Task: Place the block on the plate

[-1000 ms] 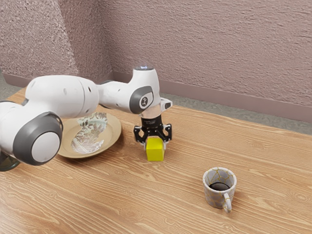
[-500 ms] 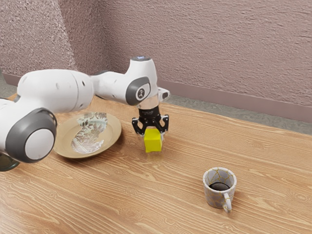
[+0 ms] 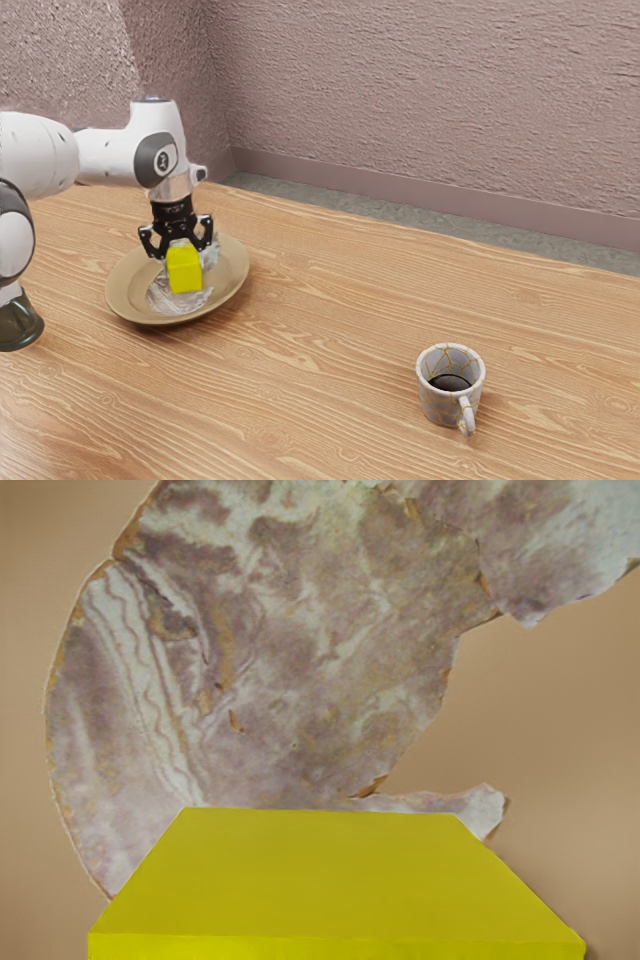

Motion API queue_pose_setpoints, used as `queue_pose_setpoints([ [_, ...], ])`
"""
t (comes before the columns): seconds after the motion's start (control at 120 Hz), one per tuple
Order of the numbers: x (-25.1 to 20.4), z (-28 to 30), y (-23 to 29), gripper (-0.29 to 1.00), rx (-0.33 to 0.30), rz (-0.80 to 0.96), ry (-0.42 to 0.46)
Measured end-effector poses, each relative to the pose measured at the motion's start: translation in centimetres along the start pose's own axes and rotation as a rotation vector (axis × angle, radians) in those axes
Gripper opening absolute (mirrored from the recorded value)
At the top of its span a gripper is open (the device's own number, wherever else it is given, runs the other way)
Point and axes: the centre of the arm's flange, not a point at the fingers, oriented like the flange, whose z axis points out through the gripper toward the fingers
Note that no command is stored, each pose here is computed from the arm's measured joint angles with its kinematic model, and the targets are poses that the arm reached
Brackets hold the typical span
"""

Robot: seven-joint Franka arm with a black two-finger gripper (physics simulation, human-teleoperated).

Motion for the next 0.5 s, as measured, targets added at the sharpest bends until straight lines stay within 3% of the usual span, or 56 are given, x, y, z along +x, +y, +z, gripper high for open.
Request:
queue_pose_setpoints([
  [0.283,0.4,-0.7,-0.5,0.57,-0.005,-0.002,0.006],
  [0.4,-4.4,-10.6,0.8,0.62,-0.065,0.085,0.081],
  [0.5,-14.0,-21.2,3.9,0.65,-0.135,0.301,0.177],
])
